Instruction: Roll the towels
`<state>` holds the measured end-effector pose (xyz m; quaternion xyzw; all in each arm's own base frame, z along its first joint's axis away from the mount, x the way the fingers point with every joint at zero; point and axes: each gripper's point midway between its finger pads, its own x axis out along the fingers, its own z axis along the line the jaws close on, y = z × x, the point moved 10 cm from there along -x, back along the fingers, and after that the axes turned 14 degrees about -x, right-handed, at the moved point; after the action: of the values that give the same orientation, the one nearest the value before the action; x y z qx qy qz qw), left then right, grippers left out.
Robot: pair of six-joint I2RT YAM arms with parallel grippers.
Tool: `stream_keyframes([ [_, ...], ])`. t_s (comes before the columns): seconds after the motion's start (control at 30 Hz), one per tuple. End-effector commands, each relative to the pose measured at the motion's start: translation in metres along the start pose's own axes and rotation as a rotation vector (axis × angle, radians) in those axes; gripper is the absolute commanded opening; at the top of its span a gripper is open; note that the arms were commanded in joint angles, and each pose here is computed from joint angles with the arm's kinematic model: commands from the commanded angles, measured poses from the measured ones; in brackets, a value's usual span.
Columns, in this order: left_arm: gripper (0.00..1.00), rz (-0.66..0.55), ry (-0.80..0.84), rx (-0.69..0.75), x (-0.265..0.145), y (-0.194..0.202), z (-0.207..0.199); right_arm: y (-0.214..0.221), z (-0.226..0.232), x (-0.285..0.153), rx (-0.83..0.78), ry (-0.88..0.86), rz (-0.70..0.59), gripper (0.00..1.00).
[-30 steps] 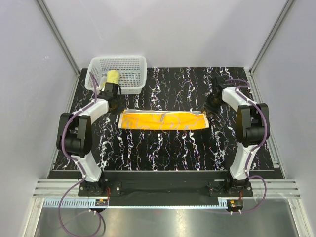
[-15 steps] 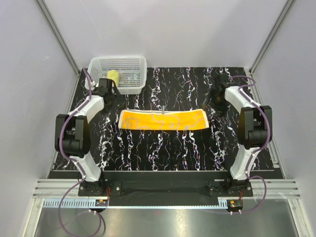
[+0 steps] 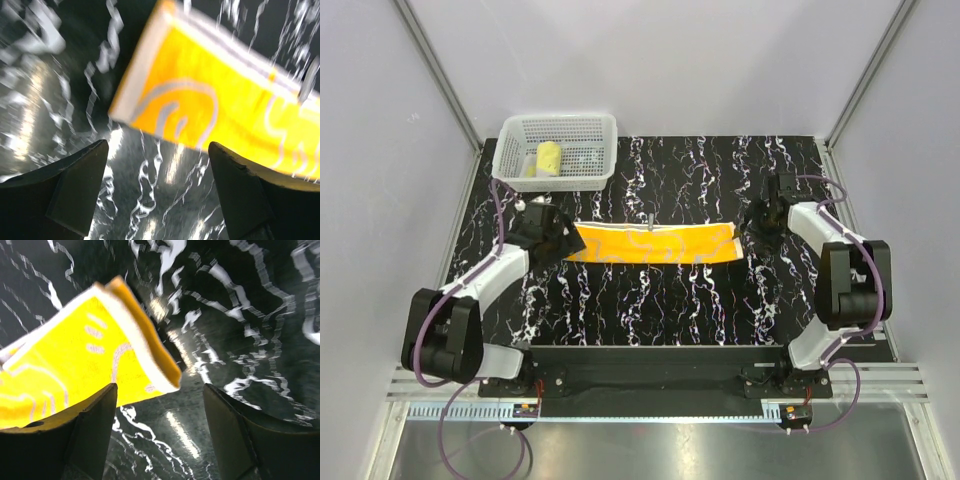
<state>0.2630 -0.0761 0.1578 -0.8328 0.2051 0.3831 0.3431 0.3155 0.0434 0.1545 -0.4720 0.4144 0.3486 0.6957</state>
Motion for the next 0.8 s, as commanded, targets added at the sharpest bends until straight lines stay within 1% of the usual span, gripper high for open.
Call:
stream_keyframes([
  [0.0,0.86,0.051,0.1,-0.015,0.003,0.015,-0.006,0.001,0.011,0.013,-0.005,-0.15,0.008,0.75],
  [0.17,0.85,0.084,0.093,-0.019,0.01,0.024,0.0,0.01,0.006,0.03,0.004,-0.133,0.053,0.72],
  [0.27,0.85,0.083,0.084,-0.019,0.015,0.024,0.0,0.014,0.004,0.038,0.01,-0.128,0.073,0.68],
  [0.4,0.85,0.1,0.056,-0.023,0.028,0.026,0.001,0.023,0.001,0.045,0.016,-0.123,0.094,0.56],
  [0.43,0.85,0.1,0.056,-0.025,0.03,0.025,0.0,0.027,-0.001,0.046,0.018,-0.12,0.106,0.47],
  [0.53,0.85,0.095,0.034,-0.024,0.04,0.024,-0.001,0.037,-0.004,0.047,0.025,-0.119,0.125,0.35],
  [0.63,0.84,0.078,0.011,-0.006,0.048,0.016,-0.006,0.054,-0.005,0.043,0.036,-0.137,0.155,0.32],
  [0.7,0.84,0.047,-0.029,0.005,0.057,0.009,-0.004,0.067,0.003,0.036,0.028,-0.159,0.164,0.31],
  [0.73,0.84,0.031,-0.03,0.006,0.059,0.002,-0.009,0.081,0.002,0.036,0.028,-0.155,0.193,0.31],
  [0.77,0.84,0.029,-0.049,0.009,0.064,-0.001,-0.009,0.094,0.013,0.034,-0.006,-0.17,0.216,0.31],
])
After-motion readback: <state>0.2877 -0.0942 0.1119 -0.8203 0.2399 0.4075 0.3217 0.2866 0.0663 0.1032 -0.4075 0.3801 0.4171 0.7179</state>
